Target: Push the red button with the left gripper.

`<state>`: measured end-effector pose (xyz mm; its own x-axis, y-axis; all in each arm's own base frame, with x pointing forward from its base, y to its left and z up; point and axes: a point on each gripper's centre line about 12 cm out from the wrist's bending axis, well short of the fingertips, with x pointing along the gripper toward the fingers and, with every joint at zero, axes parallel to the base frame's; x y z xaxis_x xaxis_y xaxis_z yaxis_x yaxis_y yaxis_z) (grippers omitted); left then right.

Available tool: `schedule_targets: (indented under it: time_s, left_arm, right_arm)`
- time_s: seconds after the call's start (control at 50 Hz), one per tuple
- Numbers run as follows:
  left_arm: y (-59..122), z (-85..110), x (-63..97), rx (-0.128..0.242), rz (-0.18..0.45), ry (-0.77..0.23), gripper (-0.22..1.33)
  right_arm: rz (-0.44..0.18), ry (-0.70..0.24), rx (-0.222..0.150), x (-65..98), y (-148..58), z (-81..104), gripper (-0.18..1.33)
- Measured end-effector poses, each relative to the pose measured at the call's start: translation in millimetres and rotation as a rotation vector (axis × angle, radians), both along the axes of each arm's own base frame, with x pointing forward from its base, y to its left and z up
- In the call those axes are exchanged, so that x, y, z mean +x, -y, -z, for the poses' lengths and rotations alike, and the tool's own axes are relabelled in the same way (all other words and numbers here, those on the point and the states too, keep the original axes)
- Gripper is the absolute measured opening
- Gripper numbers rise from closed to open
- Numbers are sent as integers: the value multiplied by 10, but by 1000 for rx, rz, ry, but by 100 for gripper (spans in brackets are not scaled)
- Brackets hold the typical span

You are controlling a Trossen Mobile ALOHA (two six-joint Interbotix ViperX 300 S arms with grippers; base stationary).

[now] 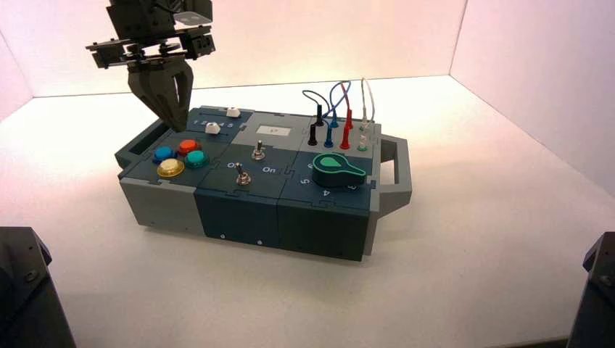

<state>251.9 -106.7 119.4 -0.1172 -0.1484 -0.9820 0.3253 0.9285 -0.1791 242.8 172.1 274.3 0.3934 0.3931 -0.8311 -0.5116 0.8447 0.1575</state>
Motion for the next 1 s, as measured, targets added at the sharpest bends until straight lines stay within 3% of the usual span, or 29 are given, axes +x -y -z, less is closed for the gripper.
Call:
schedule_targets:
  time_s: [0.5, 0.8, 1.0]
  left_arm:
    - [14, 290, 46, 29, 8, -84, -16]
    - [36, 310, 193, 19, 11, -62, -16]
    - [11, 312, 209, 19, 5, -60, -16]
  right_arm:
    - [1, 1, 6, -4, -2, -11, 10]
    - [3, 10, 18, -27, 8, -56, 10]
    - [3, 15, 21, -32, 11, -70, 10]
